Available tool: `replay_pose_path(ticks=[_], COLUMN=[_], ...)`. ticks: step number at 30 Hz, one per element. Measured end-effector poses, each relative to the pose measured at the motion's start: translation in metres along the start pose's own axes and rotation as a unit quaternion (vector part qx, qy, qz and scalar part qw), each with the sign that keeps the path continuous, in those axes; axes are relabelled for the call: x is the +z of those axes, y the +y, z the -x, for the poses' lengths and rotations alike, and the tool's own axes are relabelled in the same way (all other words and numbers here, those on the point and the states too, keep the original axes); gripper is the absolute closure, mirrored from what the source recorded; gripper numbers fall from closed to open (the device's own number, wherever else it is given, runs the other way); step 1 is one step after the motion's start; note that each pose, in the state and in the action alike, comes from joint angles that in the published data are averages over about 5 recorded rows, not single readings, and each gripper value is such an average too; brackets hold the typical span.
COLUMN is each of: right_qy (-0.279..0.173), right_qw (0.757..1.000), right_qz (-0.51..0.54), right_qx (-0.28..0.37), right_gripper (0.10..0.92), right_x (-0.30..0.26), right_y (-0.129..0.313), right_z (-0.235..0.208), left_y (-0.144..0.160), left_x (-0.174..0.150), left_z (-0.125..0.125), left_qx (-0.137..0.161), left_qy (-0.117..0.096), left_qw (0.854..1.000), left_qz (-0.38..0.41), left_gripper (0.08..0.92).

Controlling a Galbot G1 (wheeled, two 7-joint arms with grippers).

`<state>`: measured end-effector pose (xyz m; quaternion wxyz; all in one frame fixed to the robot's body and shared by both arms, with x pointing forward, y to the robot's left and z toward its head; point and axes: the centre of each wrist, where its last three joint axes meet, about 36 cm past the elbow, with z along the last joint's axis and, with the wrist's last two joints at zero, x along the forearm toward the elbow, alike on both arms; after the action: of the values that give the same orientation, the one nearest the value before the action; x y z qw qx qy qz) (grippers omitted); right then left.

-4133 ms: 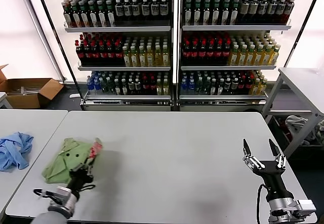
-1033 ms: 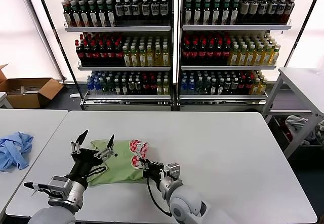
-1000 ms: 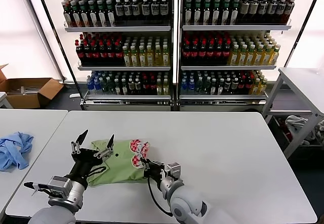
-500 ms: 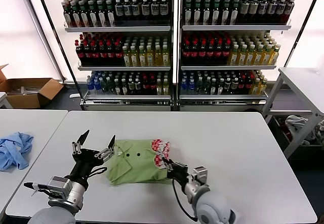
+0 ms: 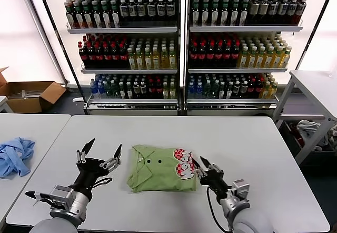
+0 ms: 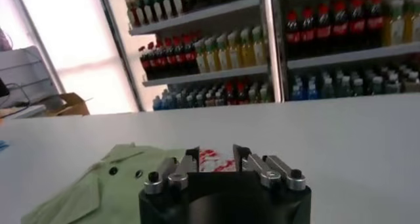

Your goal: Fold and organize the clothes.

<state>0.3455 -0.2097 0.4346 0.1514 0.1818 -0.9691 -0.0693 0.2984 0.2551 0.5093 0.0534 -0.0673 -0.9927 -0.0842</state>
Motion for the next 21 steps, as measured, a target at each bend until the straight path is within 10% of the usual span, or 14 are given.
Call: replay_pose_path(ticks=[14, 21], right_qy=[-0.113, -0.152], right_qw=[0.985, 0.971], right_qz=[-0.044, -0.059], right_qx=[0.124, 0.174], right_gripper=[0.228, 0.200], right_x=[-0.016, 0.012], right_y=[-0.055, -0.067], right_z=[-0.097, -0.139], left_y=[0.003, 0.009], left_x=[0.002, 0.023], left_z=[-0.011, -0.010], left_qx=[0.017, -0.001], left_qy=[0.022, 0.003], left_qw=[0.999, 0.999], left_qz=[-0.023, -0.050], left_gripper=[0.177, 0.177])
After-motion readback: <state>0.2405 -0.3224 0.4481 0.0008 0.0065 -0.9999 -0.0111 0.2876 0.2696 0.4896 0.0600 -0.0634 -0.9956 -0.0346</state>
